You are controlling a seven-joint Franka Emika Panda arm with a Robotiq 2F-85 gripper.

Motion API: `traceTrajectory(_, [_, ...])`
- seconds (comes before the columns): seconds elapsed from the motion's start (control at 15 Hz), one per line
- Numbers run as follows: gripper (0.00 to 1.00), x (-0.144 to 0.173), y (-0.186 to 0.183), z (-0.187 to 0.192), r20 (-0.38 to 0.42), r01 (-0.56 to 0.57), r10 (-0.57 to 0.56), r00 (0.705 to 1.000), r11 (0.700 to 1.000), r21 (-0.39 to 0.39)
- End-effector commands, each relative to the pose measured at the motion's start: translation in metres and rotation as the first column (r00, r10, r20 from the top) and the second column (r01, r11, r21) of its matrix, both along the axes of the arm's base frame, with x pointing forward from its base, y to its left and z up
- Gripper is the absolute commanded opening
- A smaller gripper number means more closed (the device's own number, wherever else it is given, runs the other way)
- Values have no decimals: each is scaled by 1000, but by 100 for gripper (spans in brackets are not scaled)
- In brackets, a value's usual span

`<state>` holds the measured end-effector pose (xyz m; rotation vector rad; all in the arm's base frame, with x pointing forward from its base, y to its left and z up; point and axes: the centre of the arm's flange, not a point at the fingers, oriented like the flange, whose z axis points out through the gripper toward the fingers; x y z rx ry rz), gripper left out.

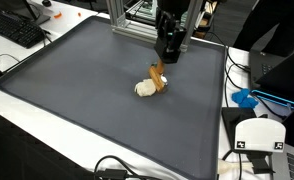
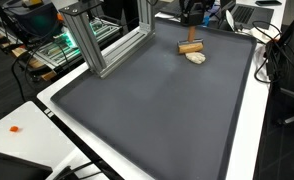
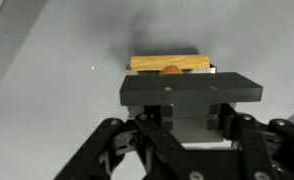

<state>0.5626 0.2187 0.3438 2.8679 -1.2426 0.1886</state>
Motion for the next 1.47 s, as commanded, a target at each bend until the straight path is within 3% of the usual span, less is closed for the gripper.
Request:
traceTrajectory(0.0, [35,-3,8,-14,-48,-25,25,999,1000,4])
traceTrajectory(0.53, [35,12,-2,-11,43,7,-2,999,995,-103])
traceTrajectory(1.4, [35,25,-19,-13,118,141,-125,985,980,-141])
